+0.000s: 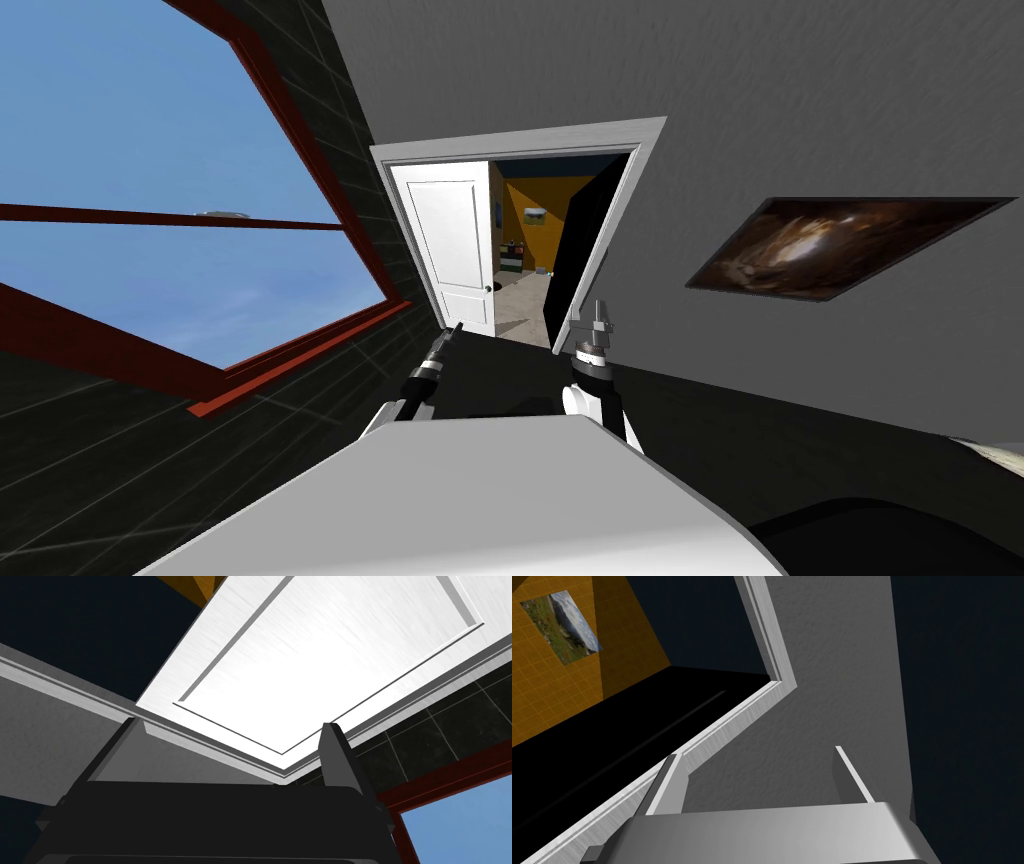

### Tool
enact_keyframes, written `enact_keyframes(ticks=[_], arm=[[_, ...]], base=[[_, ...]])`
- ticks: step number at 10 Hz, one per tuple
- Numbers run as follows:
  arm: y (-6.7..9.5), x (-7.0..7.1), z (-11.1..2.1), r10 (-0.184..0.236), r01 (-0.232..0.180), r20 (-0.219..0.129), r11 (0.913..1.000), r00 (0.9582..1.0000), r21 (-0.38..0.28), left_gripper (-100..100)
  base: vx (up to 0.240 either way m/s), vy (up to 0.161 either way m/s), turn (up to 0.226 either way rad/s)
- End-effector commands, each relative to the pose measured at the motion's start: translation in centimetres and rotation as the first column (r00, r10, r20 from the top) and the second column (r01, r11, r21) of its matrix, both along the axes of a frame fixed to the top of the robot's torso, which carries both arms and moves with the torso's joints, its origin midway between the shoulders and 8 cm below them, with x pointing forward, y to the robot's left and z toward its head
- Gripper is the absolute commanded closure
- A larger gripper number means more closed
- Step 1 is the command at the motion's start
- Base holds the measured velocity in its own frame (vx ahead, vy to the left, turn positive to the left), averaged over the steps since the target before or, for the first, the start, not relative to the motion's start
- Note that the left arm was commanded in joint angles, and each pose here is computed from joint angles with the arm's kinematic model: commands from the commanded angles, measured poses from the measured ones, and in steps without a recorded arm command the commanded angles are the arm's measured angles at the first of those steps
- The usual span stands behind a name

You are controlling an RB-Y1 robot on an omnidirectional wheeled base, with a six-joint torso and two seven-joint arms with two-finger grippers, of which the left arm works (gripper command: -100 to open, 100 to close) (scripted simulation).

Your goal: Push the door open

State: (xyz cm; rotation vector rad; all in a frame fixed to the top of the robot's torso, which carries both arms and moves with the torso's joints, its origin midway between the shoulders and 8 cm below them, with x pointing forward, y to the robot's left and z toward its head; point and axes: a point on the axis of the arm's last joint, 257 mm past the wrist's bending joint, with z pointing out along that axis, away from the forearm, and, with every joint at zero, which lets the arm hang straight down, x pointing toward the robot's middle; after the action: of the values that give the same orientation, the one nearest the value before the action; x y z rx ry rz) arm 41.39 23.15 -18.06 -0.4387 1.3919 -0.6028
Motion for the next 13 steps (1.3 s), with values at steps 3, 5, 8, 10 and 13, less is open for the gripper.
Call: enact_keyframes(ticks=[3, 5, 8, 10, 13], arm=[[-0.2, 0.4, -2.8, 0.017, -0.008, -0.062, 0.9887, 0.998, 0.15, -100], [-0.3, 0.5, -3.8, 0.025, -0.007, -0.084, 0.9773, 0.9962, 0.212, -100], [-0.3, 0.6, -5.9, 0.044, 0.0, -0.125, 0.943, 0.9911, 0.333, -100], [-0.2, 0.7, -7.0, 0.055, 0.007, -0.146, 0.9183, 0.9878, 0.396, -100], [0.0, 0.7, -9.0, 0.08, 0.024, -0.181, 0.859, 0.9802, 0.511, -100]], base=[[0.061, 0.008, 0.005], [0.066, 0.007, 0.003], [0.065, 0.015, 0.003], [0.054, 0.005, 0.004], [0.047, 0.006, 0.004]])
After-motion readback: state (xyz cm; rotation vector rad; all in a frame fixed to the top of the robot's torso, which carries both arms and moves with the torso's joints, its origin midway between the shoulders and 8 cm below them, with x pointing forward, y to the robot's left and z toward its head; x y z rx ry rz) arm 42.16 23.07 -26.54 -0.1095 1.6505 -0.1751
